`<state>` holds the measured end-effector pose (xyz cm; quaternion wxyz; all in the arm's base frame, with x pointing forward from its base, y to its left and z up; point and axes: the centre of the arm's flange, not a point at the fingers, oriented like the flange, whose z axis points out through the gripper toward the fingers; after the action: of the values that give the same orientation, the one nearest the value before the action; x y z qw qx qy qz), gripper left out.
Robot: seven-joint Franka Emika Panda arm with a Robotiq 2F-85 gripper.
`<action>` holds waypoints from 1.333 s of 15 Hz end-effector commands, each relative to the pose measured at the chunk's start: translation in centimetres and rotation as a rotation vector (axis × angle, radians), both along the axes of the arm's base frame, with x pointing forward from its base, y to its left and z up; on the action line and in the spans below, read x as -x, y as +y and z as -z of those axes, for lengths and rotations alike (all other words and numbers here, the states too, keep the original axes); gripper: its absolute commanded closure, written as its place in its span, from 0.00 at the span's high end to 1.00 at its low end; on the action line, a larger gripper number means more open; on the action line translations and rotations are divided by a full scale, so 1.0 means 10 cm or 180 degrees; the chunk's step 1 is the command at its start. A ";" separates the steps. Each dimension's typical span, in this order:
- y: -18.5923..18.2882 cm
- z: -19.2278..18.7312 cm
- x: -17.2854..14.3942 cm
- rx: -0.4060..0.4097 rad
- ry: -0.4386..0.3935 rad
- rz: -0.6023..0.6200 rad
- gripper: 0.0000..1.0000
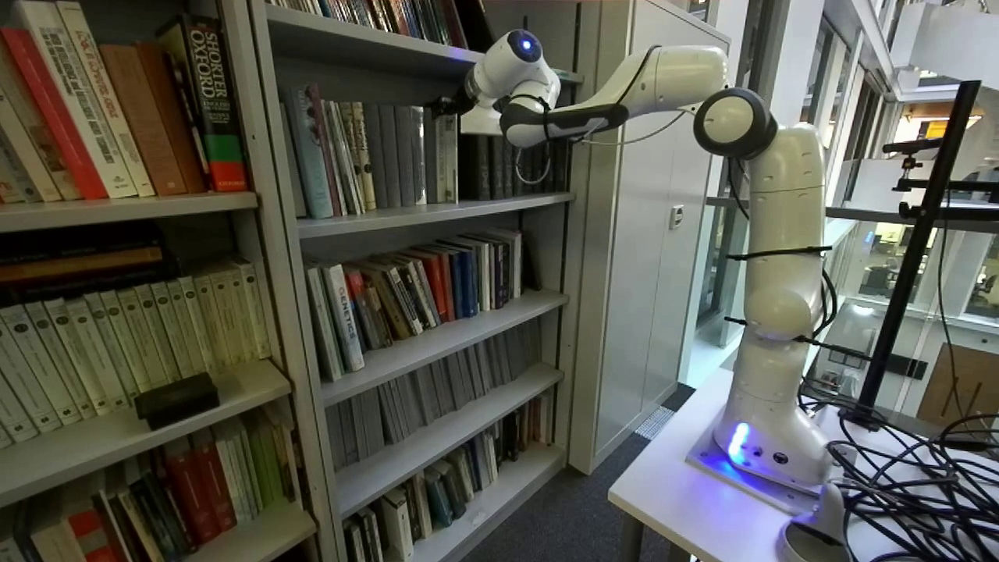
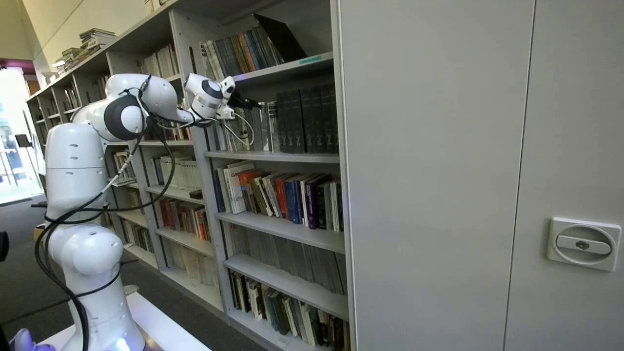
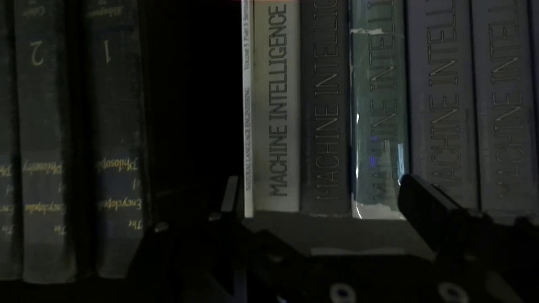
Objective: Pick up the small book from the shelf and move it to the right.
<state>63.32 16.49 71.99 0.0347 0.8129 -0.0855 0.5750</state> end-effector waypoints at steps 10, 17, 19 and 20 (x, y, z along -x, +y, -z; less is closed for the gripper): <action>-0.30 0.06 1.00 -0.0091 0.1282 -0.0217 1.00; -0.31 0.11 1.34 -0.0306 0.2598 -0.0270 1.00; -0.31 0.13 1.42 -0.0343 0.2790 -0.0265 1.00; -0.28 0.12 1.45 -0.0400 0.2811 -0.0277 1.00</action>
<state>49.80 13.75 69.76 0.0089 0.9790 -0.0674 0.1922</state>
